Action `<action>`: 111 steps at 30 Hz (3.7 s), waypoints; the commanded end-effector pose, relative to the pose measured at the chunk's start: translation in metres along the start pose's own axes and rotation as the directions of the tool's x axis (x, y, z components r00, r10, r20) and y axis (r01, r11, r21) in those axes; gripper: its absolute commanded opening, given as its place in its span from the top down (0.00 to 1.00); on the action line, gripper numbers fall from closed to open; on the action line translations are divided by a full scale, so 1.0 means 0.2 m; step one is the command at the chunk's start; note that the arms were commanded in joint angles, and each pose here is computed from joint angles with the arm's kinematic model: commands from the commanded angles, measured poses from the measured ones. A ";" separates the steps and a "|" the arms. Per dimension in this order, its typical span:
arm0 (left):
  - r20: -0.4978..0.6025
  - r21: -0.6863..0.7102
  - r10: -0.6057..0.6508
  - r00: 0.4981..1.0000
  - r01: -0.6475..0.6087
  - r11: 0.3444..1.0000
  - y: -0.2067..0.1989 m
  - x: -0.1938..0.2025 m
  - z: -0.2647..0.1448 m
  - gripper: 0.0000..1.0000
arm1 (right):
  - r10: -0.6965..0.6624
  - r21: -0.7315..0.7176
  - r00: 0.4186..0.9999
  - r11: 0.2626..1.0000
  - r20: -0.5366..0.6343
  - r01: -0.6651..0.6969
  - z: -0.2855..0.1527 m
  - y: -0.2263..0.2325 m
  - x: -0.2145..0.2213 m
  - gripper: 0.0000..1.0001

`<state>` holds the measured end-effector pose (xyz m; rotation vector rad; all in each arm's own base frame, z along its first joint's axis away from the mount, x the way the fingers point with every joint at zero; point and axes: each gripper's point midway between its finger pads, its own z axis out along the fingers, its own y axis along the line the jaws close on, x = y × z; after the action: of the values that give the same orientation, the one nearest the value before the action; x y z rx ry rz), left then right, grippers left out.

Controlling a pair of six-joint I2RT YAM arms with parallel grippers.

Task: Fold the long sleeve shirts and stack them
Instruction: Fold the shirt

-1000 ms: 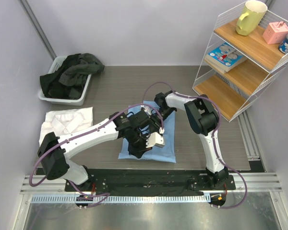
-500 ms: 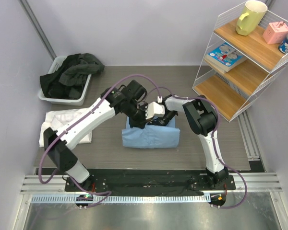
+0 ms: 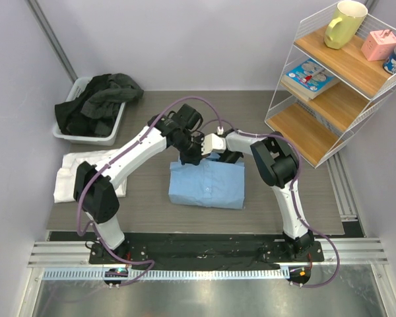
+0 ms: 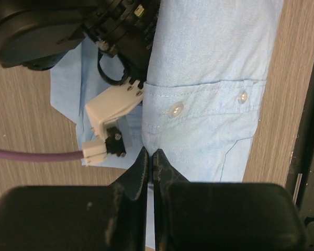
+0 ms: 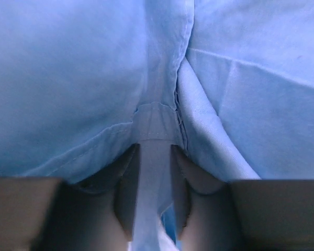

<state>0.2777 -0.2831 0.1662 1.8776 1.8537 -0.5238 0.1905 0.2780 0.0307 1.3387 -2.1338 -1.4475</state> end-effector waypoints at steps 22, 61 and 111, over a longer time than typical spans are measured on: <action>0.047 -0.061 0.151 0.987 -0.149 0.987 0.15 -0.05 0.06 1.00 | -0.034 0.456 0.975 0.887 0.222 -0.073 -0.63 -0.62 -0.47 0.49; -0.046 -0.105 -0.029 0.999 0.024 0.994 0.37 0.20 0.27 0.82 | -0.041 0.452 0.914 0.877 0.404 -0.161 -1.04 -0.32 -0.46 0.50; 0.359 -0.039 -0.742 0.567 0.803 0.595 0.92 0.66 -0.19 0.46 | -0.147 0.703 0.845 0.637 0.515 -0.318 -1.34 -0.33 -0.42 0.21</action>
<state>0.4315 -0.1808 0.0425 0.9708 2.5173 -0.8328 0.4099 0.1790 0.0418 1.0165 -3.1920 -0.8603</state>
